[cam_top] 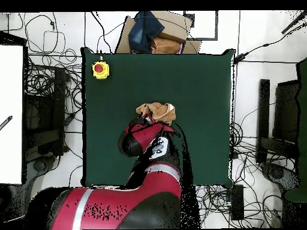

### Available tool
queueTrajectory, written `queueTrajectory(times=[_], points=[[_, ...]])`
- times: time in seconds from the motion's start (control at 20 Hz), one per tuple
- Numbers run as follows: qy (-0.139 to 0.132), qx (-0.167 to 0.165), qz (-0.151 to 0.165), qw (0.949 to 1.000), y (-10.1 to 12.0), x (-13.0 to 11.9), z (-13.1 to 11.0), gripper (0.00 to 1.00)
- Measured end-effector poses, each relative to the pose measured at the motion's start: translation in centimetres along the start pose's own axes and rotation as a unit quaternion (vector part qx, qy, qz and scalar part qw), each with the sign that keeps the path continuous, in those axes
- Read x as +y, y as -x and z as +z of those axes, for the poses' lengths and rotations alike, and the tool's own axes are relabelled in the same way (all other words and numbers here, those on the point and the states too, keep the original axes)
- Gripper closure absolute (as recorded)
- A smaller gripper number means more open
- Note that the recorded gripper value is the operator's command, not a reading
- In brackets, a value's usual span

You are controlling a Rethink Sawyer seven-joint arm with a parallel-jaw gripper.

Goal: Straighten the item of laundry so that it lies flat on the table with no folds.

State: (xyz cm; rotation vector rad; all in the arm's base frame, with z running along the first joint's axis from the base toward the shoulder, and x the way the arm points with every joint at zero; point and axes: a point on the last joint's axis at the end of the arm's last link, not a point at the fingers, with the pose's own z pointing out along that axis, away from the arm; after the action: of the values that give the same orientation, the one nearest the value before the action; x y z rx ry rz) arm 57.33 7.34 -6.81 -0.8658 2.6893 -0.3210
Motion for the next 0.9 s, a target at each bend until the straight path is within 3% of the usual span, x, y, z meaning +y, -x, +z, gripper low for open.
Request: queueTrajectory(times=[0.4,0.9], points=[[-0.022,0.033,-0.026,0.9989,-2.0,0.8,-0.1,0.0],[-0.046,0.051,-0.031,0.9972,-3.3,-0.7,-0.6,0.0]])
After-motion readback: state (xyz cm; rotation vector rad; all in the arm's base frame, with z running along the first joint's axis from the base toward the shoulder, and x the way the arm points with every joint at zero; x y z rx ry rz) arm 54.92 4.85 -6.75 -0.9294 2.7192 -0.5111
